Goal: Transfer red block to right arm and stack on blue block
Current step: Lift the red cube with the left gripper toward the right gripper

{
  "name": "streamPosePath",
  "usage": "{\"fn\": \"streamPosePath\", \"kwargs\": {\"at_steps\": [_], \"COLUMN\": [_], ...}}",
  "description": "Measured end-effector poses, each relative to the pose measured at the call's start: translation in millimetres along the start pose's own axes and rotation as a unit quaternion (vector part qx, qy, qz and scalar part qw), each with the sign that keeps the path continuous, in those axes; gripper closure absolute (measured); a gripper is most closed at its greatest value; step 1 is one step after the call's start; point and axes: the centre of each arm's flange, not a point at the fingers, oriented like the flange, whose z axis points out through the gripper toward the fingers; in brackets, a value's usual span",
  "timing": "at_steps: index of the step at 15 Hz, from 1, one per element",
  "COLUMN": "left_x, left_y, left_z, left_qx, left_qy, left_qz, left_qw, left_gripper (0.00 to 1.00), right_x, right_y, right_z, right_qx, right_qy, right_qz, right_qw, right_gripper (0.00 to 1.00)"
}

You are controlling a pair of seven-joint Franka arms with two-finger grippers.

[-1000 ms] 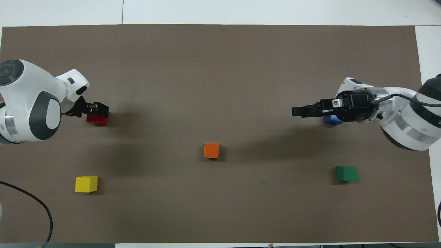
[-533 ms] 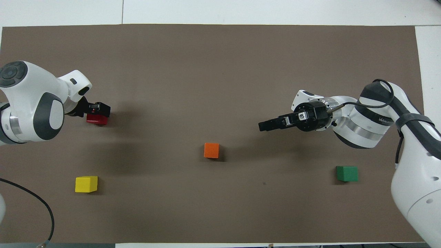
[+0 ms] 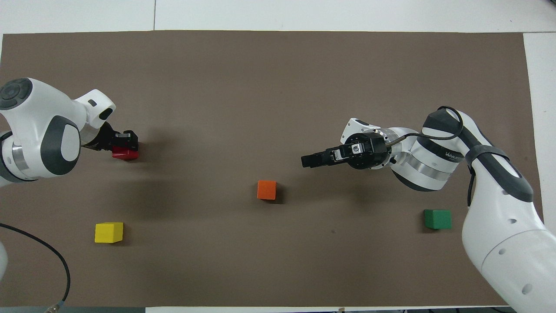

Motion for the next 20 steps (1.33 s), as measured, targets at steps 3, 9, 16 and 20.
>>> {"fn": "streamPosePath", "kwargs": {"at_steps": [3,9,16,20], "left_x": [-10,-74,-138,-146], "left_y": [9,59,171,222], "left_z": [-36,-138,-205,-211], "left_qx": [-0.016,-0.069,-0.152,-0.18], "left_qy": [-0.035,-0.092,-0.153,-0.185], "left_qz": [-0.062,-0.221,-0.446,-0.575], "left_qw": [0.997,0.969,0.869,0.777], "left_gripper": [0.46,0.46,0.46,0.46], "right_x": [0,1,3,4], "right_y": [13,15,22,22], "right_z": [-1,-1,5,5], "right_qx": [0.026,0.027,0.026,0.027], "right_qy": [0.007,0.007,0.018,0.019], "right_qz": [0.032,0.046,0.047,0.046], "right_qw": [0.999,0.999,0.998,0.998], "right_gripper": [0.0,0.0,0.0,0.0]}}
